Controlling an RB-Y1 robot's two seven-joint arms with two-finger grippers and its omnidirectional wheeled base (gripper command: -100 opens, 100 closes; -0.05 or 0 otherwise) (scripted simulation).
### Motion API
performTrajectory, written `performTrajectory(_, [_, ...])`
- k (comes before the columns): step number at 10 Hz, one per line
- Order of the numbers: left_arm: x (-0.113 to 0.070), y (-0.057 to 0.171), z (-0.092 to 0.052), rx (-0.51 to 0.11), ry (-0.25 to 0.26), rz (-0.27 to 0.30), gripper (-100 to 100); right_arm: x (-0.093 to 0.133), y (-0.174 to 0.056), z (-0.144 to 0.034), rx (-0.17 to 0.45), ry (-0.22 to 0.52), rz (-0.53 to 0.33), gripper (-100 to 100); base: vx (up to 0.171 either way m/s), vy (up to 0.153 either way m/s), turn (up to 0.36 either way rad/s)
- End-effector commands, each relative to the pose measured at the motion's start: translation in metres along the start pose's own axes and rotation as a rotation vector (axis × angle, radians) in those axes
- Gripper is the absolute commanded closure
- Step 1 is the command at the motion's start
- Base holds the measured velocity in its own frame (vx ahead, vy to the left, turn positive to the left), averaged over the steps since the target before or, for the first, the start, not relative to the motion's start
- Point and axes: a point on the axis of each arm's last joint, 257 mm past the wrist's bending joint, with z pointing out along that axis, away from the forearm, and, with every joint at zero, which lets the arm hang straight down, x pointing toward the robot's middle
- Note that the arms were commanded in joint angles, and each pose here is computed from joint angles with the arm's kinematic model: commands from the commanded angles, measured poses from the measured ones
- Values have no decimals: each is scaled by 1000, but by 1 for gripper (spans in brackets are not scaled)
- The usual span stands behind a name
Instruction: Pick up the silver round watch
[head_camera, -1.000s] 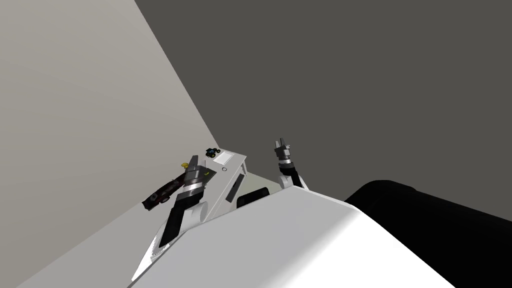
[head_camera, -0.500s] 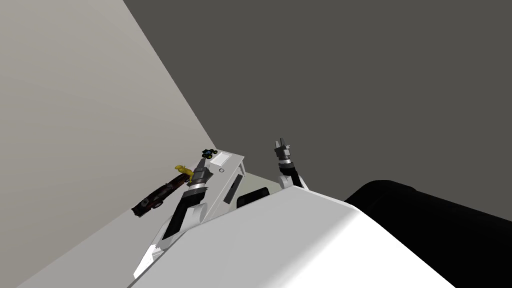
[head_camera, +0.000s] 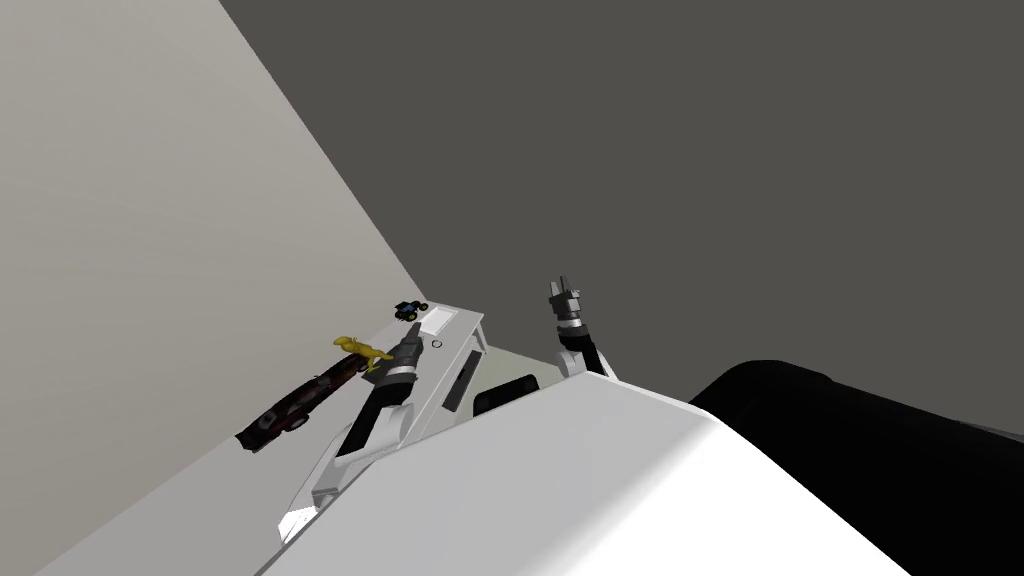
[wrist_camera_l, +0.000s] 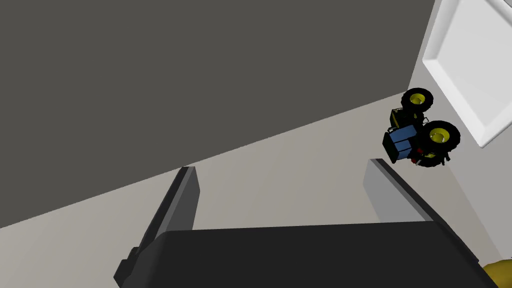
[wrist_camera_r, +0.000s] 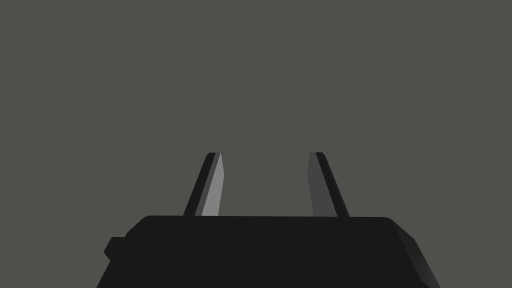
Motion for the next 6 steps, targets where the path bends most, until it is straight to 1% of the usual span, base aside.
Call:
performTrajectory(1, [1,21,-1,-52,13,9,-100,0,0,0,0,0,0,0,0,-26,-39])
performTrajectory(2, [3,46,0,-121,32,25,-100,0,0,0,0,0,0,0,1,-29,-68])
performTrajectory(3, [4,64,0,-168,47,41,-100,0,0,0,0,0,0,0,2,-36,-137])
performTrajectory(4, [4,71,-1,-190,50,41,-100,0,0,0,0,0,0,0,1,-26,-48])
performTrajectory(5, [4,91,-1,-242,64,58,-100,0,0,0,0,0,0,0,5,-26,-59])
performTrajectory(6, [4,95,-3,-260,66,59,-100,0,0,0,0,0,0,0,4,-18,-44])
